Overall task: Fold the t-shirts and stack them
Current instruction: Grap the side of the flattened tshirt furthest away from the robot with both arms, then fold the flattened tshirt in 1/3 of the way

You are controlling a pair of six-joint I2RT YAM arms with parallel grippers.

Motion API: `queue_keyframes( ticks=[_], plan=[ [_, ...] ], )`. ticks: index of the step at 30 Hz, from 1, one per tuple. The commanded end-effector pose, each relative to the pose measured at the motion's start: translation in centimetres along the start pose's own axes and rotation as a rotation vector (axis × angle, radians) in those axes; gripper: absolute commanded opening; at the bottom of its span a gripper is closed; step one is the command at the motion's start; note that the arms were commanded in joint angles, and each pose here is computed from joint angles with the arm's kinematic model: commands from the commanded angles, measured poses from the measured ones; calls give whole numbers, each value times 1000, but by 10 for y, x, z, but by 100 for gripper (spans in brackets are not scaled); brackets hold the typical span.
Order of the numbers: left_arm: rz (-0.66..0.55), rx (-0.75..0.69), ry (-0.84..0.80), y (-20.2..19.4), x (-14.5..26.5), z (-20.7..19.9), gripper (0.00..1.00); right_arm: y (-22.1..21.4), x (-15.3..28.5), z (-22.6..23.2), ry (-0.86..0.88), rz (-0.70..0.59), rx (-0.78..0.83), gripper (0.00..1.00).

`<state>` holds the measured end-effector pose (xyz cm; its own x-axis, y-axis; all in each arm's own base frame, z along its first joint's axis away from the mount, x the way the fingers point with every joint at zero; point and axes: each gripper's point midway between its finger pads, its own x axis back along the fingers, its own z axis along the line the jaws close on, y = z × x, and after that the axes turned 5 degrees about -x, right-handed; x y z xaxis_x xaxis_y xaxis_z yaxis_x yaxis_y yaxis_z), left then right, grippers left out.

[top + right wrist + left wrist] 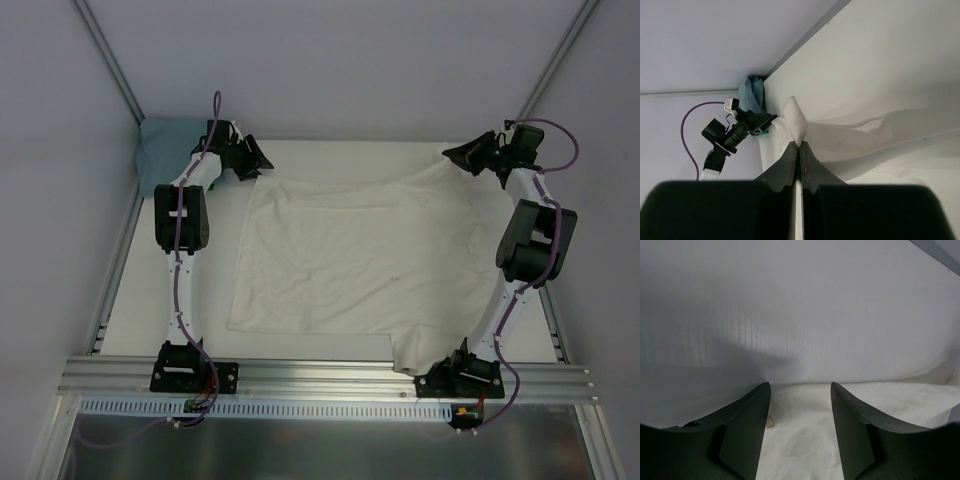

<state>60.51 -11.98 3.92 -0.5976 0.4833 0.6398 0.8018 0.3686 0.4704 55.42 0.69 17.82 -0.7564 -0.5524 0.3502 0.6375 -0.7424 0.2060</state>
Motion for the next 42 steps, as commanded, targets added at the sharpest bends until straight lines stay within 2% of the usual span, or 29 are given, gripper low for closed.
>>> queue_keyframes(
  ticks=[1,4,6,7,8,13,20,26,32,39,42],
  plan=[
    [77,34,41,-21,17,5,53,11,8,16,43,-26,38,0],
    [92,30,54,-27,21,7,48,11,9,18,45,-28,36,0],
    [94,29,55,-30,24,7,29,11,9,18,45,-28,35,0],
    [97,32,51,-34,24,8,9,10,9,17,44,-27,34,0],
    [96,32,53,-34,25,8,0,11,9,18,46,-28,34,0],
    [58,-2,56,-28,36,2,0,10,9,19,50,-25,30,0],
    [-138,-134,84,13,73,-17,0,9,10,22,59,-21,39,0],
    [-249,-217,81,39,101,-38,0,8,13,29,70,-21,54,0],
    [-280,-260,65,47,120,-54,0,2,20,32,69,-17,57,0],
    [-257,-283,63,26,132,-59,0,-30,46,36,67,-9,80,0],
    [-245,-282,57,14,140,-61,0,-54,58,19,23,9,61,0]
  ],
)
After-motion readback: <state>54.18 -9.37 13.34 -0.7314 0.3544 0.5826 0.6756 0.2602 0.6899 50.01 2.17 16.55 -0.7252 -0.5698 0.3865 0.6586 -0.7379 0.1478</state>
